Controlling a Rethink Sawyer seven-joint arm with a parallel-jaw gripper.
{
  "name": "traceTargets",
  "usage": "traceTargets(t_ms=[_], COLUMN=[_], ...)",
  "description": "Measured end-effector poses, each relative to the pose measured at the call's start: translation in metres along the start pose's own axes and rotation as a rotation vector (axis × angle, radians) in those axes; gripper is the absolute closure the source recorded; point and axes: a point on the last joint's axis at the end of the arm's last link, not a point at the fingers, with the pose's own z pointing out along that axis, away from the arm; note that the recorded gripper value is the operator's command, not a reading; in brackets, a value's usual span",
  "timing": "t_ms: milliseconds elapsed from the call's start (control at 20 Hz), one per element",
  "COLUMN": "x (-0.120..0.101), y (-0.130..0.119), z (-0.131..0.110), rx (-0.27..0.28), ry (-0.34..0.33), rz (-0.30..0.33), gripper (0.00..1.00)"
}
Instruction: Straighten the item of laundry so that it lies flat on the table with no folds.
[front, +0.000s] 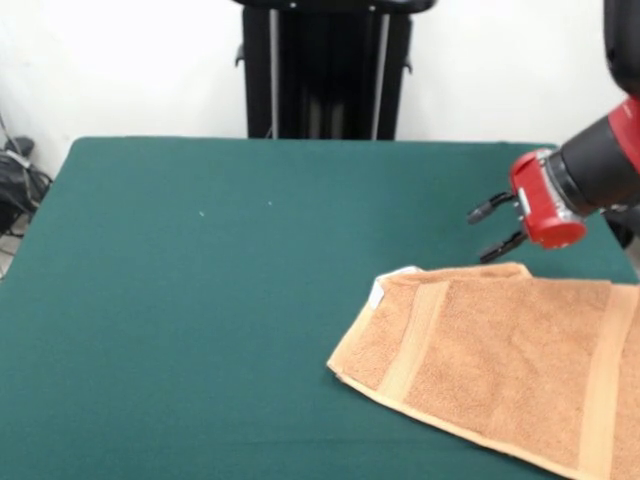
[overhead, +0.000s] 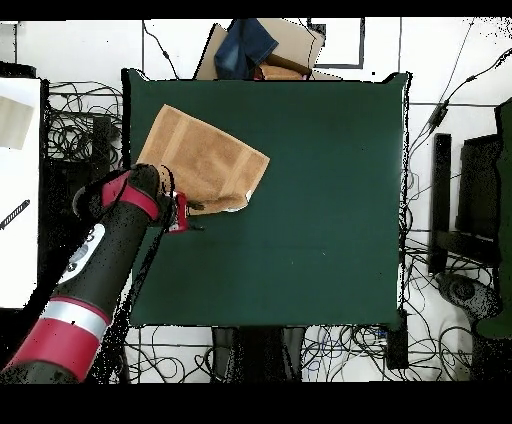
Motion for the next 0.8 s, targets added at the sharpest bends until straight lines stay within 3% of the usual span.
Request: traceTargets(t_ms=[450, 800], x=[0.02, 0.017], y=[-0.007, -0.006], z=[0.05, 0.05], rx=[0.054, 0.054], ry=[-0.039, -0.04], rz=[-0.031, -0.003], gripper=[0.0, 0.0])
